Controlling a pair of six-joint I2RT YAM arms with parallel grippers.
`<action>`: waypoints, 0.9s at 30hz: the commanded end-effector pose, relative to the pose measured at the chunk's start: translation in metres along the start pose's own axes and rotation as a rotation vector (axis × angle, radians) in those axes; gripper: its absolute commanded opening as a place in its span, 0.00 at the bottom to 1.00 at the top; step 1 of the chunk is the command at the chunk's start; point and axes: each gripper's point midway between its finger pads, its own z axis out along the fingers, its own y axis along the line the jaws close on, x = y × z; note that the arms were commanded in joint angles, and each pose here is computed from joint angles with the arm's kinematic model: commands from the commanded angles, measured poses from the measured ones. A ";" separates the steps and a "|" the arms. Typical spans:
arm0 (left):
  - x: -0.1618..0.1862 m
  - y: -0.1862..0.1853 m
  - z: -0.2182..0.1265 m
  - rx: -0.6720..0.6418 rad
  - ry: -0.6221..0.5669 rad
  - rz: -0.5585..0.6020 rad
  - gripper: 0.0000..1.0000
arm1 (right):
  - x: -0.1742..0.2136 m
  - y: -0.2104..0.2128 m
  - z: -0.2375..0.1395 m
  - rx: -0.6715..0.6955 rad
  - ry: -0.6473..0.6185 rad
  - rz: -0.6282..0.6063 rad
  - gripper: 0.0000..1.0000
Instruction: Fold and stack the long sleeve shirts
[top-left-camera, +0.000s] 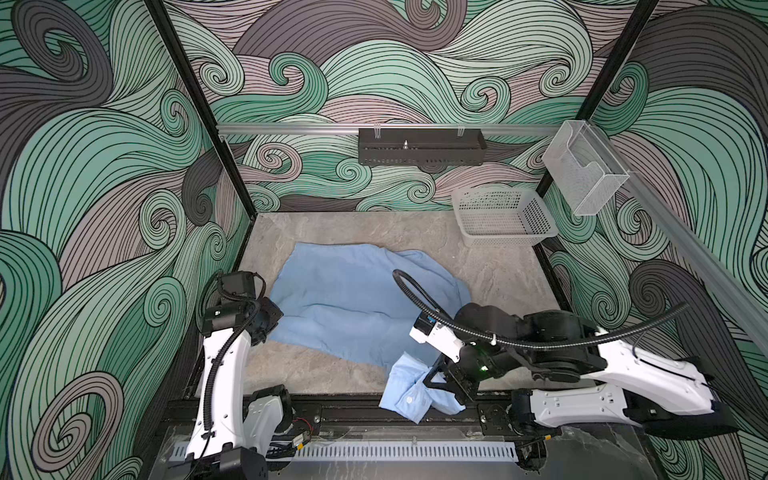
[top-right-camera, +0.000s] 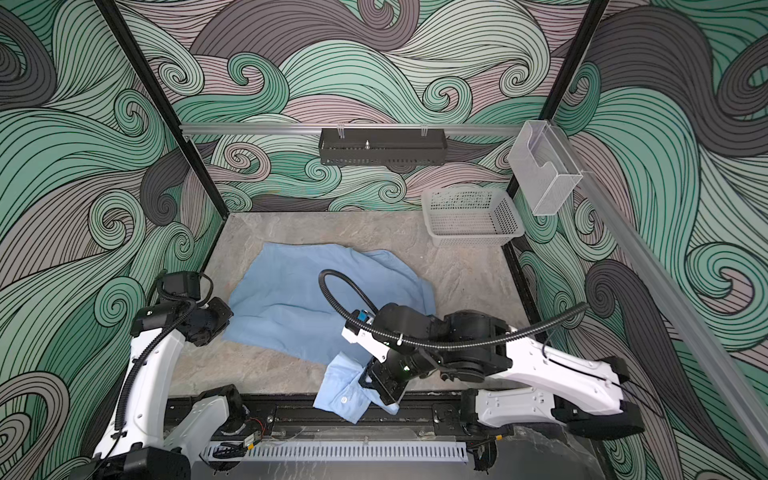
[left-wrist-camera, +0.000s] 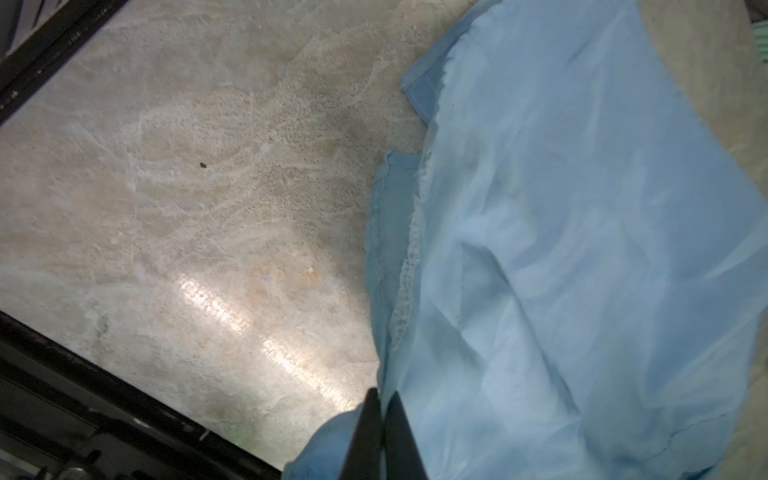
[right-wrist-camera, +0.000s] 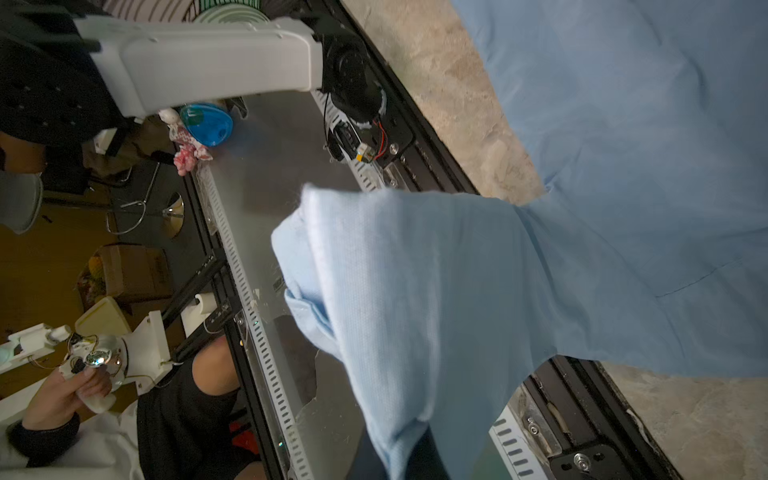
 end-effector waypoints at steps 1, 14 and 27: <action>0.008 0.010 -0.007 -0.040 0.030 -0.022 0.40 | 0.014 0.001 0.018 -0.032 0.072 0.010 0.06; -0.039 -0.052 -0.014 0.152 -0.001 -0.054 0.66 | -0.045 -0.166 -0.006 0.398 -0.158 0.288 0.76; -0.008 -0.069 0.144 -0.033 0.362 -0.133 0.55 | -0.035 -0.386 0.093 0.603 -0.060 0.877 0.66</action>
